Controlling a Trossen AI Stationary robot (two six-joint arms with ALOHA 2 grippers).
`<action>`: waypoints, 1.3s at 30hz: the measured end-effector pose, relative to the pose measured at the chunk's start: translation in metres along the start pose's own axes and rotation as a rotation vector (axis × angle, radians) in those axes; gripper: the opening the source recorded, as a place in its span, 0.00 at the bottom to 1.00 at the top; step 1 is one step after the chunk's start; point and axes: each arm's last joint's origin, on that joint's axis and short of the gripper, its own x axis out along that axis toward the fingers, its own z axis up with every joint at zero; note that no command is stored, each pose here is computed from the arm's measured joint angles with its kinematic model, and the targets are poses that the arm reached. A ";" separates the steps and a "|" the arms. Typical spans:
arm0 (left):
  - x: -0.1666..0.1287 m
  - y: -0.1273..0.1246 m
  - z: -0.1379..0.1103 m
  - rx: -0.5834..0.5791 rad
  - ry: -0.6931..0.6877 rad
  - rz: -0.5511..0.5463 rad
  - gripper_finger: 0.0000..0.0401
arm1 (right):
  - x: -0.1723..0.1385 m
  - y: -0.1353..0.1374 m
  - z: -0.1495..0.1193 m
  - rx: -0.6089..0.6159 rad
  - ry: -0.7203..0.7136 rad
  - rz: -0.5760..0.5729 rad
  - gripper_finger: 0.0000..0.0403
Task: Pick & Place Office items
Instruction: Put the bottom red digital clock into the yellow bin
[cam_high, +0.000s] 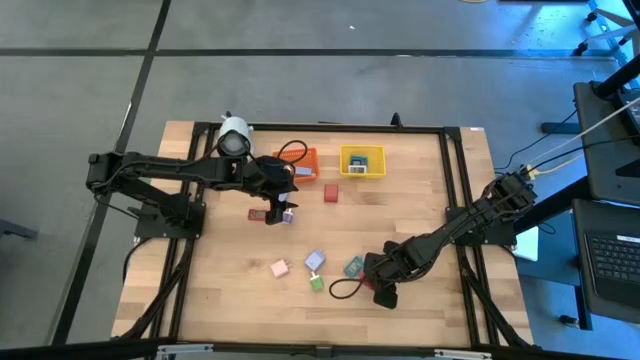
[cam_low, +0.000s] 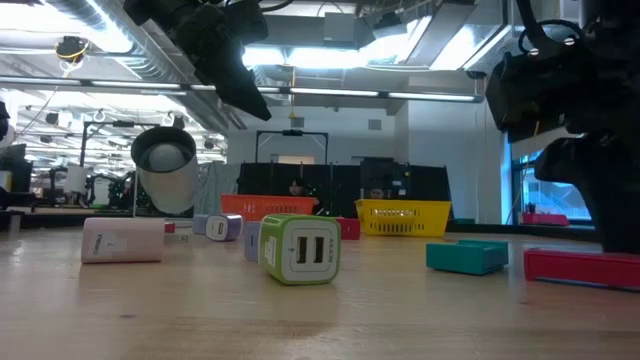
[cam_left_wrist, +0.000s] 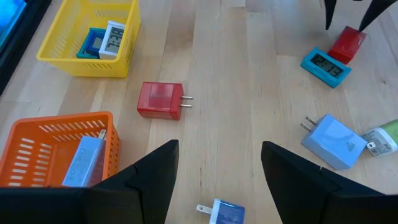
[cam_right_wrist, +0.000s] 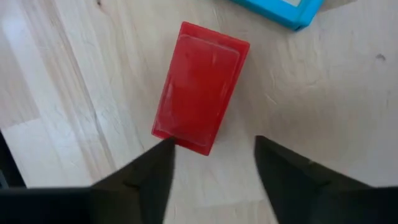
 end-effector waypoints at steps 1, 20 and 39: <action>0.000 0.000 0.000 0.000 0.000 0.000 0.56 | 0.000 0.000 0.000 0.001 0.001 0.001 0.62; 0.000 0.000 0.000 0.026 0.002 0.000 0.56 | -0.014 0.005 0.015 0.111 -0.019 0.011 0.66; 0.000 0.000 0.000 0.035 0.002 -0.011 0.56 | -0.003 0.017 0.026 0.118 0.071 -0.068 0.66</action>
